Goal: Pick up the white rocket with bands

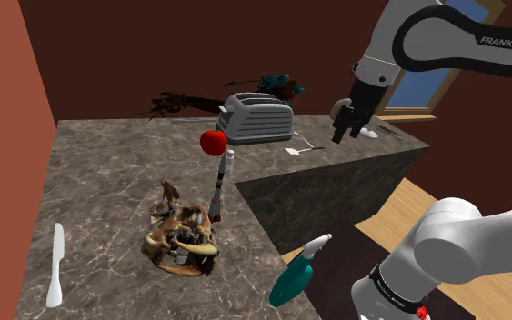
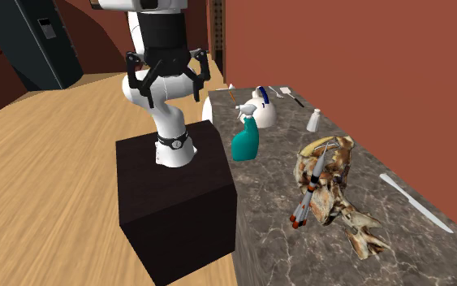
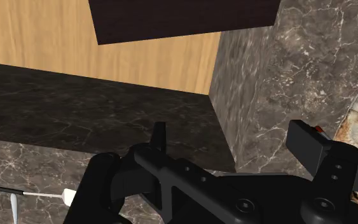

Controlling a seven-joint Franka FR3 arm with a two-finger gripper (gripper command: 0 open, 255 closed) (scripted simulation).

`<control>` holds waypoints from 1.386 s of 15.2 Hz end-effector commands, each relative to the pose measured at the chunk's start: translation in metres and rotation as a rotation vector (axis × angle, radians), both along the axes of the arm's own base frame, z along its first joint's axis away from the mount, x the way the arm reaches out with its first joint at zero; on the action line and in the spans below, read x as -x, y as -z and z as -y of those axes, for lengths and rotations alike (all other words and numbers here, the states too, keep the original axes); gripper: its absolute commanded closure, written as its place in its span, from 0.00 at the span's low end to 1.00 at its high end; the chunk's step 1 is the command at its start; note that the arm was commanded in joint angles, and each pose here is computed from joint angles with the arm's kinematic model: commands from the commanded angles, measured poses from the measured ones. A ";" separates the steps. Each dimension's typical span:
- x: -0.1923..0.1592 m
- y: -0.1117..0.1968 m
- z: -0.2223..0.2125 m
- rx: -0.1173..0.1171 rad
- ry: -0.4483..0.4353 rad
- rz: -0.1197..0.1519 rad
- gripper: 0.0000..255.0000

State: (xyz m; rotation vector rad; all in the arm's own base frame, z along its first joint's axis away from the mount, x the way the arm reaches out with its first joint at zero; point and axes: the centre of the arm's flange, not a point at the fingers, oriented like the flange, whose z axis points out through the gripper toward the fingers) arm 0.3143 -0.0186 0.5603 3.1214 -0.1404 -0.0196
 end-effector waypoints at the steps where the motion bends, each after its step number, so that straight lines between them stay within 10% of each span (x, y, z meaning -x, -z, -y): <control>1: 0.000 0.000 0.000 0.000 0.000 0.000 0.00; 21: -0.186 0.175 -0.096 -0.427 0.607 -0.521 0.00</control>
